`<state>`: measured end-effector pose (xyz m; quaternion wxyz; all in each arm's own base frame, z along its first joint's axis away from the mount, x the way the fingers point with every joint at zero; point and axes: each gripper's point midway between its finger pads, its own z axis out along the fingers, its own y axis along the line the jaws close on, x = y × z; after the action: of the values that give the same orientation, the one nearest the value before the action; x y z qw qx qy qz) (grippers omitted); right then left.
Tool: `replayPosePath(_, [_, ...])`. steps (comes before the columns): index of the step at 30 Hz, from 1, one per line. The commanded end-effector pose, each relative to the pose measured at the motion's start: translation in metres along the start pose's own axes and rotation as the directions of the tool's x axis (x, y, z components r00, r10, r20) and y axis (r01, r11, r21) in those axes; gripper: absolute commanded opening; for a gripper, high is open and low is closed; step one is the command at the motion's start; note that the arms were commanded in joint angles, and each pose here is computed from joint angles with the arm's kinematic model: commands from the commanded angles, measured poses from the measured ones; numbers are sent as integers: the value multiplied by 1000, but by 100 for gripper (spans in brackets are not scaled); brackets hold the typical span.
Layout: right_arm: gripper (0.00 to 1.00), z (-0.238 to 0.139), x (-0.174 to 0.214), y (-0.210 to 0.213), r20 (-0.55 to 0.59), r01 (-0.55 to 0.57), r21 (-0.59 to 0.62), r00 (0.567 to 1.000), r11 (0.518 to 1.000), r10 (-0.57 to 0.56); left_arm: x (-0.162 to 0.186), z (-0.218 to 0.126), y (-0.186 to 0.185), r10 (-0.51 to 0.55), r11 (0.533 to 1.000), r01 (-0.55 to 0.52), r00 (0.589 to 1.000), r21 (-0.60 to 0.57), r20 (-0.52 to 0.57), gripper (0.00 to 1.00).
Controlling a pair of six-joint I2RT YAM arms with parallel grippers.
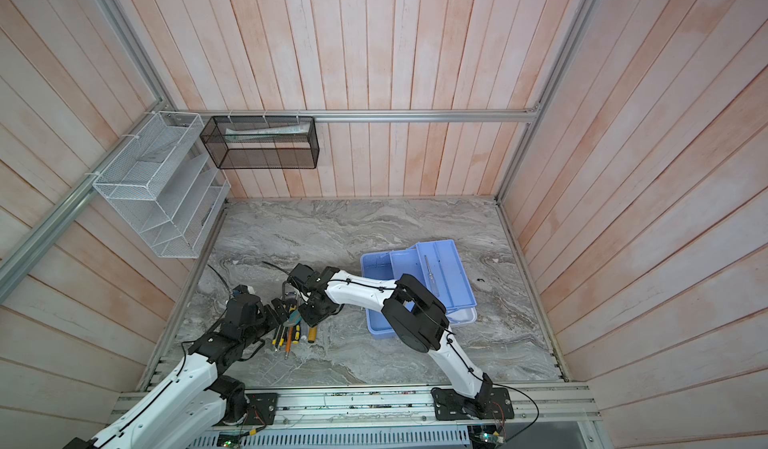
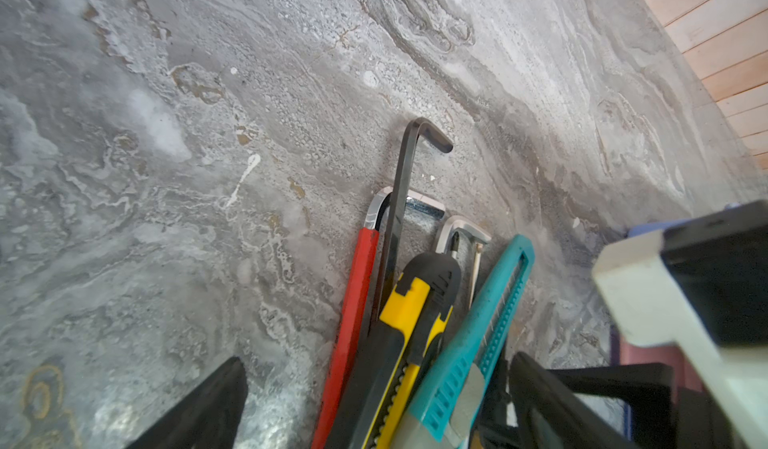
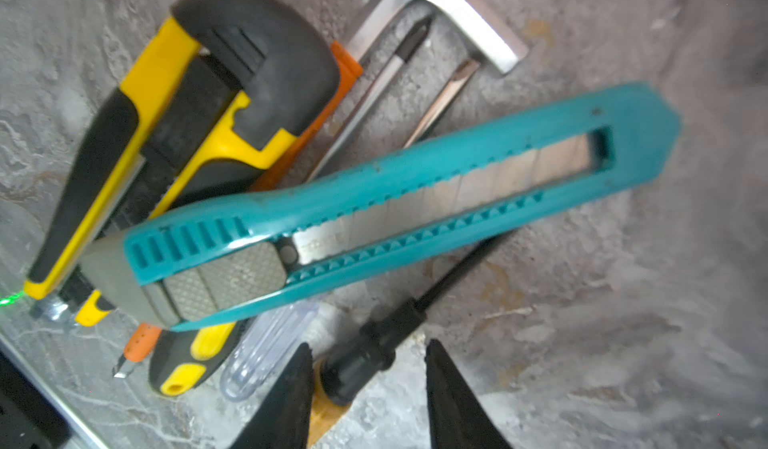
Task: Pack the tool kit
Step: 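Move the right gripper back to the tool pile, then grasp the yellow-handled screwdriver with the right gripper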
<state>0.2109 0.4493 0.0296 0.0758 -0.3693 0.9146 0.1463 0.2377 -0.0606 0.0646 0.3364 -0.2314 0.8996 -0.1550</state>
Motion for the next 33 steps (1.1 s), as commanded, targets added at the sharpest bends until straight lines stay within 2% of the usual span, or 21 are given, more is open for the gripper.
replayPosePath(1, [43, -11, 25, -34, -62, -9, 107, 998, 994, 16, 1, 1, 3, 10, 1000, -10, 1000, -5, 3, 100])
replayPosePath(5, [42, -15, 29, -44, -55, -25, 128, 998, 991, 32, 0, 2, 2, 12, 1000, -12, 1000, 0, 3, 100])
replayPosePath(12, [43, -11, 24, -19, -44, -76, 19, 996, 997, 77, 3, 4, 0, 9, 1000, -9, 1000, 5, -12, 99])
replayPosePath(23, [44, 2, 47, -24, -115, -83, 141, 988, 987, 100, 6, 5, -3, -5, 1000, 6, 1000, 30, -24, 100])
replayPosePath(33, [31, 0, 47, -29, -119, -65, 188, 989, 980, 88, 9, 6, -7, -21, 998, 23, 999, 58, -36, 99])
